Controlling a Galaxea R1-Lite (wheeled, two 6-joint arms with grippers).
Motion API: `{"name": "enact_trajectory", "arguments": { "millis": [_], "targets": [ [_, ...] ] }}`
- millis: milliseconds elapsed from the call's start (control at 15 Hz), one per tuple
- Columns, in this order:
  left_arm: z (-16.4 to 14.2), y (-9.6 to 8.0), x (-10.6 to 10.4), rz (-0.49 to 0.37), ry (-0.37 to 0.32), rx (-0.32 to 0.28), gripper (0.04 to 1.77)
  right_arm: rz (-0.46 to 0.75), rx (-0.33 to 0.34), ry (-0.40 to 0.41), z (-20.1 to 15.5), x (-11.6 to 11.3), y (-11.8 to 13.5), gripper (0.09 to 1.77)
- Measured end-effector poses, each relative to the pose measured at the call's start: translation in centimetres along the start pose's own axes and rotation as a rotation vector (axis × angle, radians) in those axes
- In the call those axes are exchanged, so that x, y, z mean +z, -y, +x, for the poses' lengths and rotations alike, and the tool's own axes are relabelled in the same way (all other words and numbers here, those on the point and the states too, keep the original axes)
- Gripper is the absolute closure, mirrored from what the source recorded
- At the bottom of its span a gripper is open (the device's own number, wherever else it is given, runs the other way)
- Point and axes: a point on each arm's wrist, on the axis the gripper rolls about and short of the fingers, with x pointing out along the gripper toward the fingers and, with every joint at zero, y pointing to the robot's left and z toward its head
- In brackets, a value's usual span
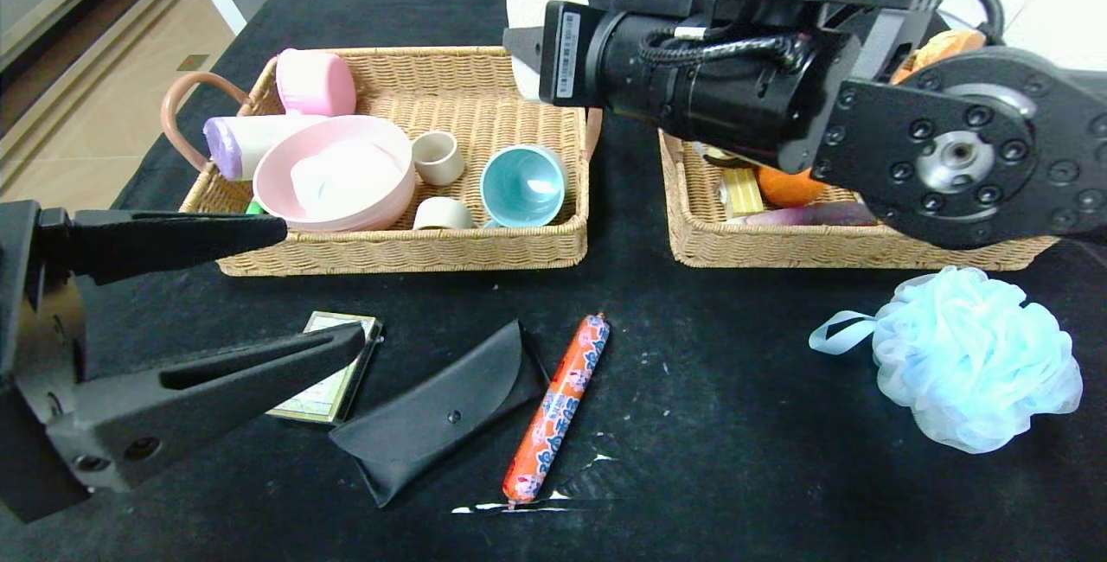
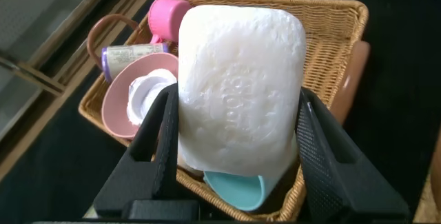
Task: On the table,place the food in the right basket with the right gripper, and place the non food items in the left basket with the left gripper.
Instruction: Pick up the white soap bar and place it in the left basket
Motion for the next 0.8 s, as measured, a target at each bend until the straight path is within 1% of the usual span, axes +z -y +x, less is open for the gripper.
{"name": "enact_trajectory", "arguments": {
  "millis": [200,400,533,667,800],
  "targets": [
    [0.0,0.1,-0.1,0.011,-0.005,-0.003,0.09,-0.069,0.004,0.077,1.8,-1.6,-0.3,0.81],
    [-0.1,0.1,0.0,0.015,-0.003,-0.005,0.09,-0.109,0.006,0.081,3.1,-3.3,-0.3,0.81],
    [-0.1,0.1,0.0,0.022,-0.003,-0.006,0.09,-0.129,0.005,0.077,3.6,-4.1,-0.3,0.81],
    [-0.1,0.2,-0.1,0.028,-0.006,-0.009,0.09,-0.145,0.003,0.092,3.8,-4.3,-0.2,0.81],
    [-0.1,0.2,-0.2,0.027,-0.008,-0.009,0.09,-0.149,0.002,0.090,3.9,-4.5,-0.1,0.81]
  ]
}}
